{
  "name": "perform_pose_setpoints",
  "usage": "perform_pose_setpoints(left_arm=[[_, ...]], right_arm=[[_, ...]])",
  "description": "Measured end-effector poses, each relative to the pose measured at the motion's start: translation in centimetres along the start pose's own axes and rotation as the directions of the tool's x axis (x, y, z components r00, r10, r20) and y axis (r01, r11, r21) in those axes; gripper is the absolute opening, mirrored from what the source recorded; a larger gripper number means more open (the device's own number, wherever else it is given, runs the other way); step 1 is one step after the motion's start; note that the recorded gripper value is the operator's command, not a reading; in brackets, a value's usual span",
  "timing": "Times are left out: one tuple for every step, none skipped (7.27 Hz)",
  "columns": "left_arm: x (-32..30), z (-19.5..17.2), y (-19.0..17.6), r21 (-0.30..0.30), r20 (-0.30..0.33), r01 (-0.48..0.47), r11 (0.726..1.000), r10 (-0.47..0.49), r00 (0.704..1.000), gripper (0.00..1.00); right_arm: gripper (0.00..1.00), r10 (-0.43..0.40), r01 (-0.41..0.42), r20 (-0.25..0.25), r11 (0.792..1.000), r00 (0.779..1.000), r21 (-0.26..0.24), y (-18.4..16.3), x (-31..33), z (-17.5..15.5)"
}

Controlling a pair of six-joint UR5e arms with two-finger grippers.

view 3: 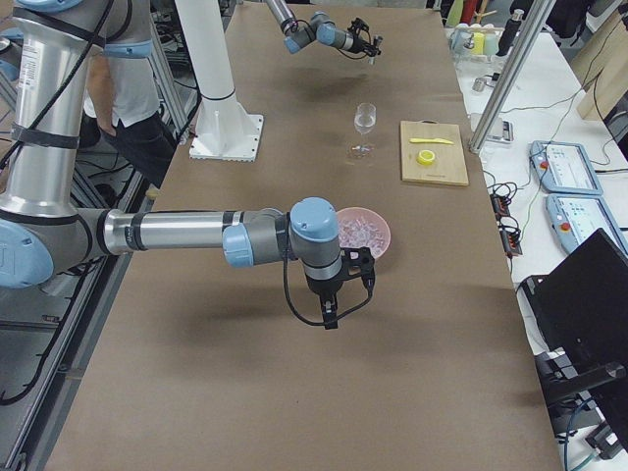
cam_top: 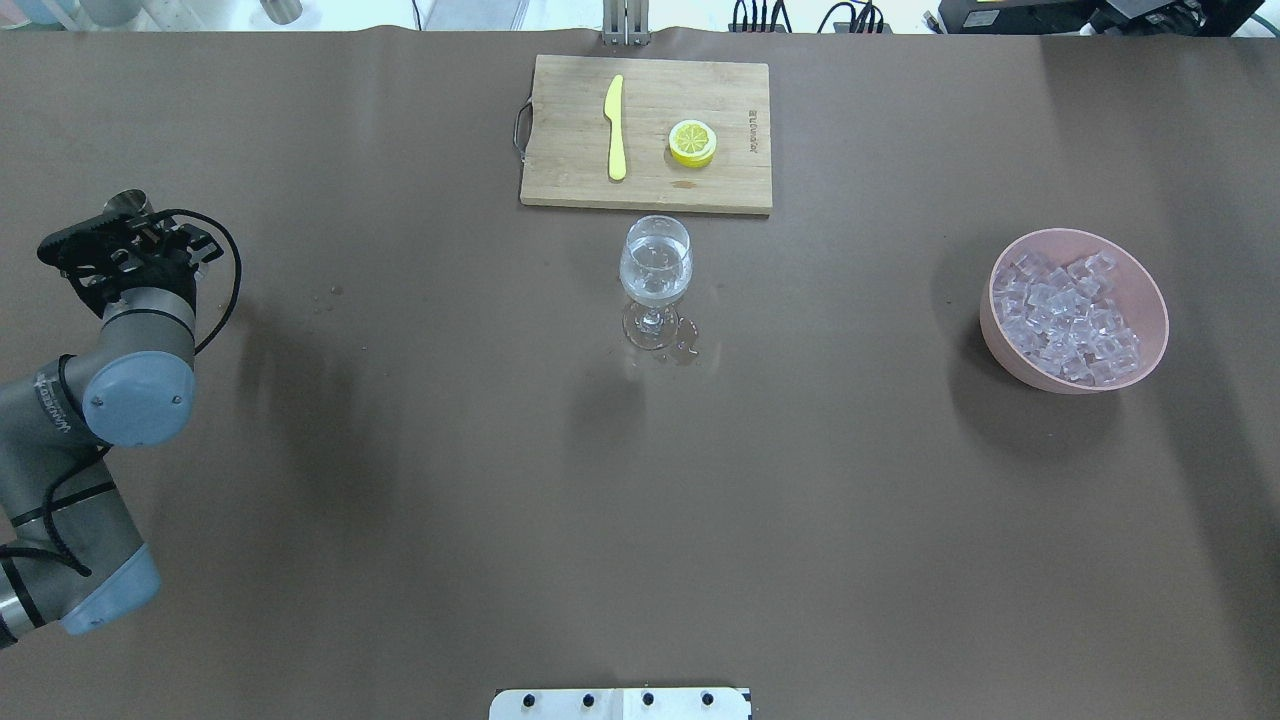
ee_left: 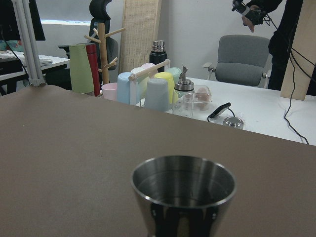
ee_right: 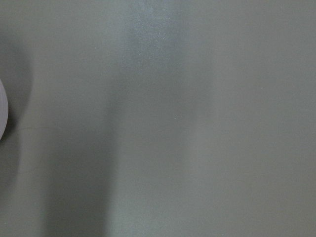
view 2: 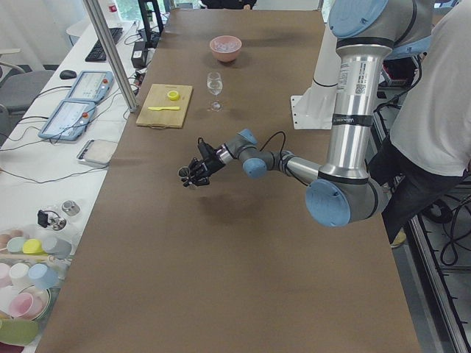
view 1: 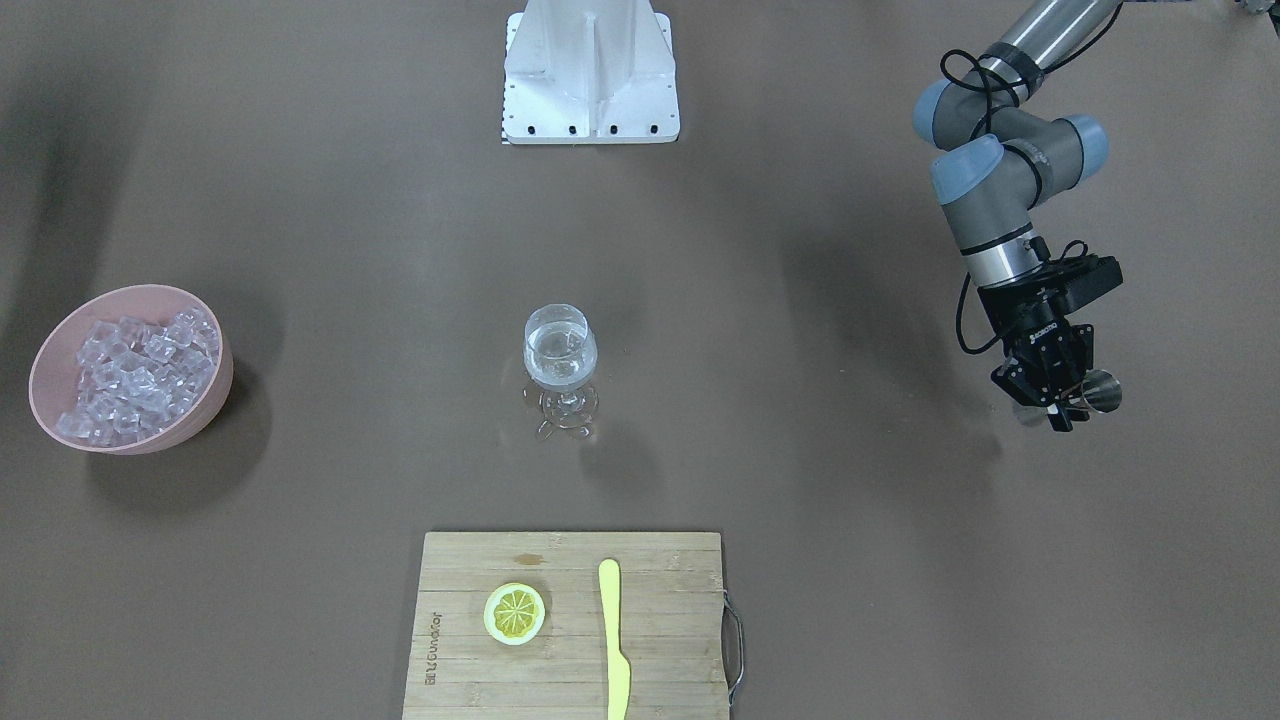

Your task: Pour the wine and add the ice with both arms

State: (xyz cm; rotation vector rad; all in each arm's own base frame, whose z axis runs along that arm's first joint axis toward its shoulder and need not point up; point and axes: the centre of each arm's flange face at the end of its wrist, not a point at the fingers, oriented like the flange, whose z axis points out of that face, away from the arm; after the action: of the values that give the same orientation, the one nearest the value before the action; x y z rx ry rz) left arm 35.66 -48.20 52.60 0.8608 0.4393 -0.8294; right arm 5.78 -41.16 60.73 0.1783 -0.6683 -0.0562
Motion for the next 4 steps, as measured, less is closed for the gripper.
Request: perform_pose_setpoints(left_arm=[[0.3,0.1,0.6,-0.003,0.0,-0.001,1.0,0.001,1.0,0.0],[0.4,0.2,1.2,-0.006,0.001,0.002,1.0,-0.002,1.0,0.0],[0.5,0.1,1.7,-0.005,-0.001,0.001,1.0,-0.001,1.0,0.0],[0.6,-0.2,2.1,0.002,-0.006,-0.004,1.0,0.004,1.0,0.03]], right_arm=[[1.0,0.0,0.0,0.0,1.0,1.0,0.0,0.0,0.0,0.0],[1.0,0.001,-0.001,-0.001,1.0,1.0,0.0,0.0,0.0,0.0],[1.0,0.0,0.0,-0.001,1.0,1.0,0.0,0.0,0.0,0.0],[1.0,0.0,0.0,-0.001,1.0,1.0,0.001,-0.1,0.0,0.0]])
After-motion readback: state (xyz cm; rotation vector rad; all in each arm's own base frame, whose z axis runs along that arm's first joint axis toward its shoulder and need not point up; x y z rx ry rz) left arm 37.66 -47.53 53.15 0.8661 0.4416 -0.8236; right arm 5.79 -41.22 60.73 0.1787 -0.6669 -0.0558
